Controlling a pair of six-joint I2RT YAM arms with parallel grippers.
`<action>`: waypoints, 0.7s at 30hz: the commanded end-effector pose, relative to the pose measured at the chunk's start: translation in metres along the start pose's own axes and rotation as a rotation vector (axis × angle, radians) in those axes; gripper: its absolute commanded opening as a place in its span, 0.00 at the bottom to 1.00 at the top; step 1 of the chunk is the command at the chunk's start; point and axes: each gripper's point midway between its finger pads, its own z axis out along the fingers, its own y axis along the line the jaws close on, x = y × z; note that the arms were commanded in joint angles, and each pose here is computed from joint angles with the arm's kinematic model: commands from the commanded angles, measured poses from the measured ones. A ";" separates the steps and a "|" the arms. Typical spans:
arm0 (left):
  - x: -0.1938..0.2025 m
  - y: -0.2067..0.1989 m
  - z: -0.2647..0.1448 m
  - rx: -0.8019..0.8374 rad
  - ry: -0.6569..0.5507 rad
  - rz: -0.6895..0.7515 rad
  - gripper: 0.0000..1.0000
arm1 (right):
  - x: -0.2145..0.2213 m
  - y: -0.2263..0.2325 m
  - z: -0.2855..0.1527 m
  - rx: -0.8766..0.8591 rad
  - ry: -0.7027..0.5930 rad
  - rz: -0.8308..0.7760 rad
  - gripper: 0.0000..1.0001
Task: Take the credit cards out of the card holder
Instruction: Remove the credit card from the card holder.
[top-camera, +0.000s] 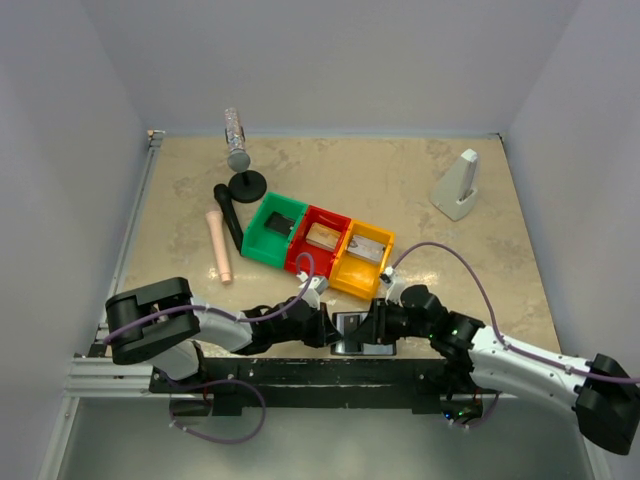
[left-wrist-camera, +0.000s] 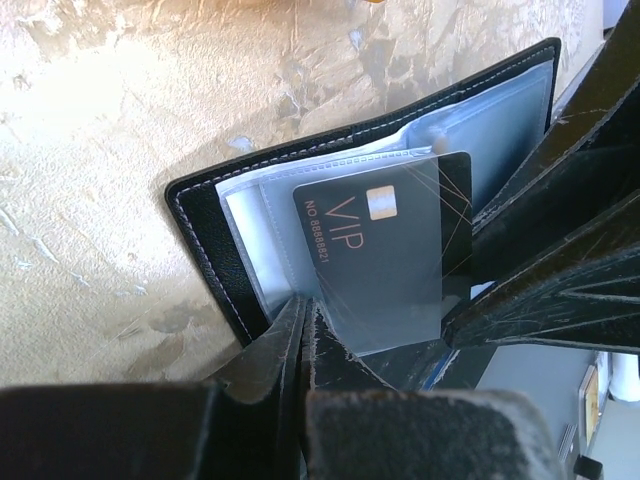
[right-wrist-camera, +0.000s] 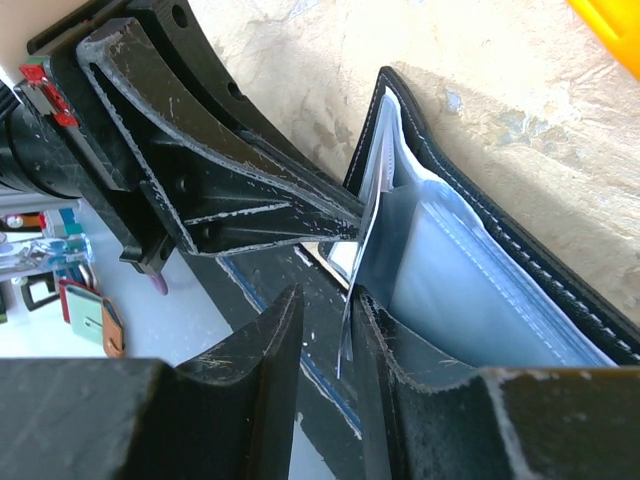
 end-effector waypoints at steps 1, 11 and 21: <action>0.009 0.033 -0.003 -0.128 0.022 0.001 0.00 | -0.016 0.032 -0.008 -0.090 -0.036 -0.039 0.29; 0.009 0.038 -0.004 -0.144 0.020 -0.005 0.00 | -0.012 0.023 -0.016 -0.048 -0.041 -0.041 0.23; 0.001 0.026 -0.008 -0.093 -0.007 0.014 0.00 | -0.015 0.018 -0.018 -0.001 -0.044 -0.043 0.00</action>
